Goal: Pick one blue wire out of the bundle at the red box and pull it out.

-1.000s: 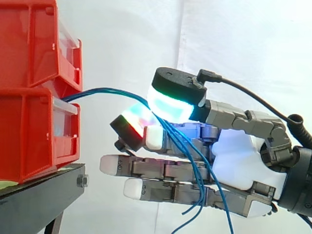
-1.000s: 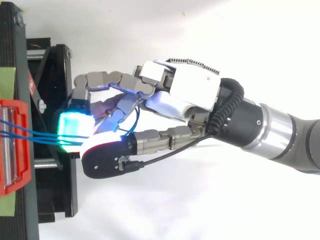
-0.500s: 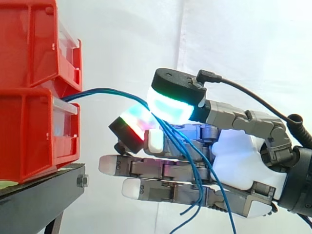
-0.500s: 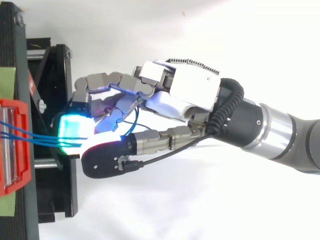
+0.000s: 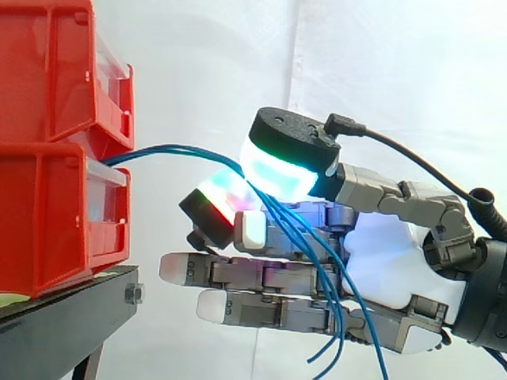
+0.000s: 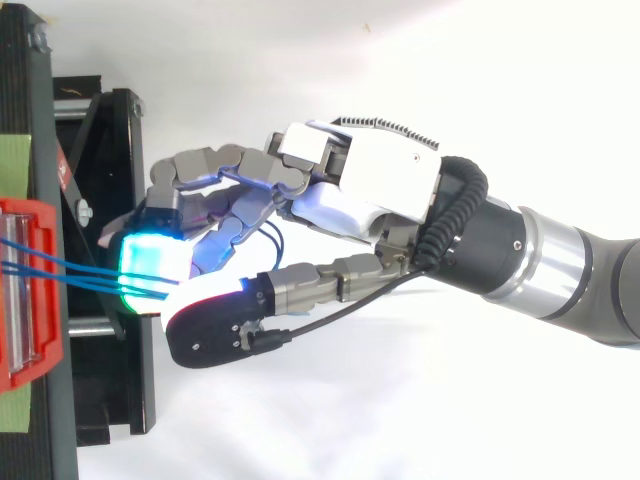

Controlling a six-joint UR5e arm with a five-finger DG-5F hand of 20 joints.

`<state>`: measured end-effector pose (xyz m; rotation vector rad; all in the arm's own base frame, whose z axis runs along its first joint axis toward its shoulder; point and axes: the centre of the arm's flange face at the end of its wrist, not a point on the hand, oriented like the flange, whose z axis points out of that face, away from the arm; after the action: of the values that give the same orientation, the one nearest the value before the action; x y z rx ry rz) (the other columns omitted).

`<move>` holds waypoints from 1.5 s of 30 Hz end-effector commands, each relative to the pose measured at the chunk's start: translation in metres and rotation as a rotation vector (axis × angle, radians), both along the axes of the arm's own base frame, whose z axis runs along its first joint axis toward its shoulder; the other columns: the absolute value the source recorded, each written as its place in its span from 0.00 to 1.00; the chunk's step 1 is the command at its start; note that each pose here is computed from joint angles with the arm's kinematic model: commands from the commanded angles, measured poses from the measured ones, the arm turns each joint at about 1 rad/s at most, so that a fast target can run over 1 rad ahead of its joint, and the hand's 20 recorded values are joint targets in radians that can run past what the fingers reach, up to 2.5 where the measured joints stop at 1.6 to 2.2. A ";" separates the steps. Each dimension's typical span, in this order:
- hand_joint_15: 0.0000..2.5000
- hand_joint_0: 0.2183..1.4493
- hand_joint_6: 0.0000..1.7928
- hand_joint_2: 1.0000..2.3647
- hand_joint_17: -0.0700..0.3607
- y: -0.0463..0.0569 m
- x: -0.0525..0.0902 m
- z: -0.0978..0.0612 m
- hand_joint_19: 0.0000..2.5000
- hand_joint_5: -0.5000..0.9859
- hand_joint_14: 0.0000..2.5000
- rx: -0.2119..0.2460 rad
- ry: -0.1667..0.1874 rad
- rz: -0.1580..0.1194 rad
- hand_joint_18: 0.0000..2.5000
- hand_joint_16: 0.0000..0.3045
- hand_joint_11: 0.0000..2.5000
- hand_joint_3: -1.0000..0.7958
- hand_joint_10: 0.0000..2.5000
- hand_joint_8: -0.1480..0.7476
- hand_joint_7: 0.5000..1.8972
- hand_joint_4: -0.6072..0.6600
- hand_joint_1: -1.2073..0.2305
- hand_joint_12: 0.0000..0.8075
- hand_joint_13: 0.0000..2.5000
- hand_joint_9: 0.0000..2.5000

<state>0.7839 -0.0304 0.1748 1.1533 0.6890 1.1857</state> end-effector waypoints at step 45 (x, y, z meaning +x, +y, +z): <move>0.07 0.24 0.33 0.16 0.52 0.000 0.000 0.000 0.15 0.32 0.00 0.000 -0.002 0.000 0.21 0.22 0.19 0.52 0.01 0.45 0.65 0.67 0.38 0.54 0.18 0.46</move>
<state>0.7838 -0.0305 0.1748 1.1530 0.6864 1.1882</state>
